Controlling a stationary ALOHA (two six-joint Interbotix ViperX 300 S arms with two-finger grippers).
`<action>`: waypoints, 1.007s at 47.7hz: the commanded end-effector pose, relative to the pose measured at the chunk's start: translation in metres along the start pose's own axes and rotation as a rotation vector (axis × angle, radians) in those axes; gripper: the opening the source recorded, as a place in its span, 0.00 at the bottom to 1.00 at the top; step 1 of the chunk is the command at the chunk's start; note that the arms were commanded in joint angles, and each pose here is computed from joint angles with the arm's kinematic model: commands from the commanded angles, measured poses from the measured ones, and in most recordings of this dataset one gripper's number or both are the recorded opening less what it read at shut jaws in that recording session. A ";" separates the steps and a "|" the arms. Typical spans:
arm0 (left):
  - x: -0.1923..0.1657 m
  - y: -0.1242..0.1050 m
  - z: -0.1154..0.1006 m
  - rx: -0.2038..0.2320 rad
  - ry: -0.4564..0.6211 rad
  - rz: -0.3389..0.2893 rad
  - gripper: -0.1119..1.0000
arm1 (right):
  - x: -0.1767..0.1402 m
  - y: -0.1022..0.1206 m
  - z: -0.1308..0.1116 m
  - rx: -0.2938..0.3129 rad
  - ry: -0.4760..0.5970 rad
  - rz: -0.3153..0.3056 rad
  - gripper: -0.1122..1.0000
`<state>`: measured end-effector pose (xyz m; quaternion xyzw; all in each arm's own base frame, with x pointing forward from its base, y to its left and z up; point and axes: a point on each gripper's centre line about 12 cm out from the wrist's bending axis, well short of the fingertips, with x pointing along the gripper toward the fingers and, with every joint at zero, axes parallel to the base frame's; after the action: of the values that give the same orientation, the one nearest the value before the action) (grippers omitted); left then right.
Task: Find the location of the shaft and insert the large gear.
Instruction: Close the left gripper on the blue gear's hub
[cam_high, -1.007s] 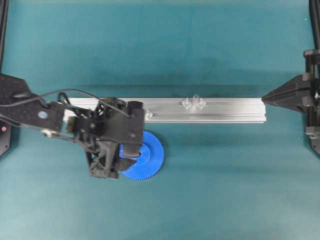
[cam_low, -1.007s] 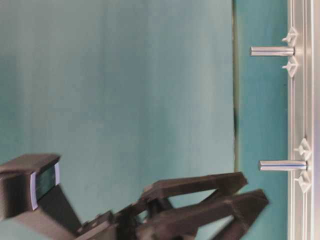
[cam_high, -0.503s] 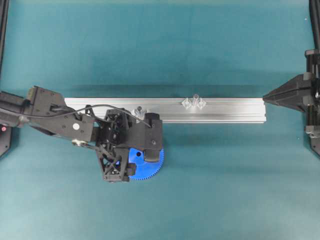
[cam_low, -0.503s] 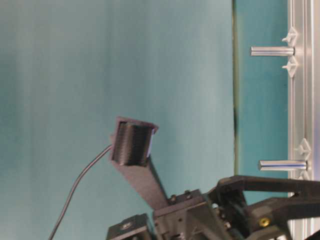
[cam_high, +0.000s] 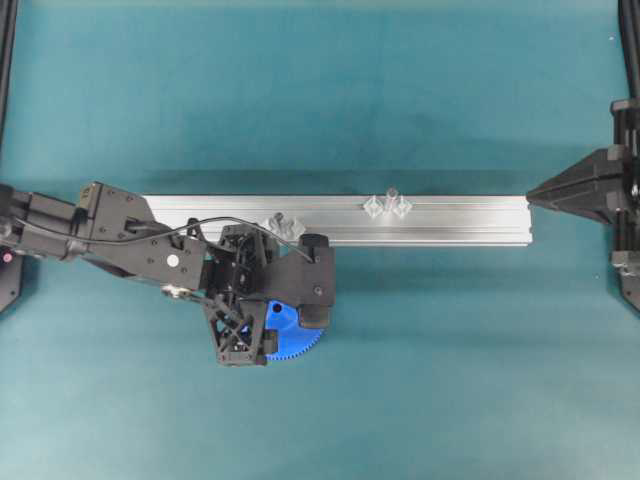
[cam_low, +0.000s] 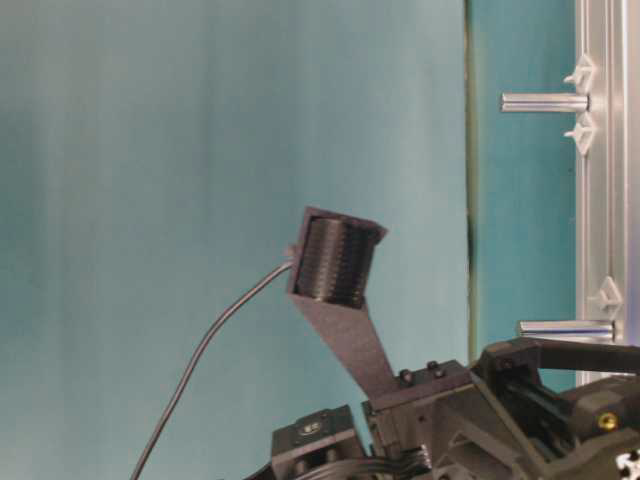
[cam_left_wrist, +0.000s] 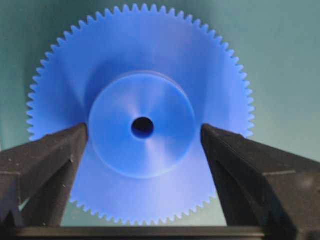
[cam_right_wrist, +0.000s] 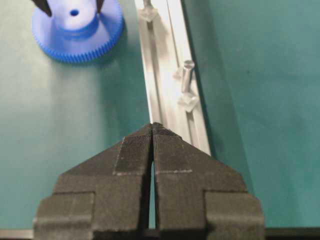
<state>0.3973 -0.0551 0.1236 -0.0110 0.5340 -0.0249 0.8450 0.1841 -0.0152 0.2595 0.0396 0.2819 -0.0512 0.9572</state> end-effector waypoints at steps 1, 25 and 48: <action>-0.007 -0.002 0.010 0.005 -0.037 -0.004 0.94 | 0.000 0.000 0.004 0.014 -0.014 -0.001 0.10; 0.000 0.000 0.009 -0.003 -0.038 -0.002 0.94 | -0.002 0.000 0.004 0.018 -0.021 0.001 0.10; 0.005 0.001 0.007 -0.003 -0.017 0.000 0.94 | -0.002 0.000 0.004 0.018 -0.024 0.002 0.10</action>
<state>0.4045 -0.0541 0.1185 -0.0119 0.5294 -0.0233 0.8480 0.1826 -0.0152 0.2606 0.0426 0.2767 -0.0519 0.9586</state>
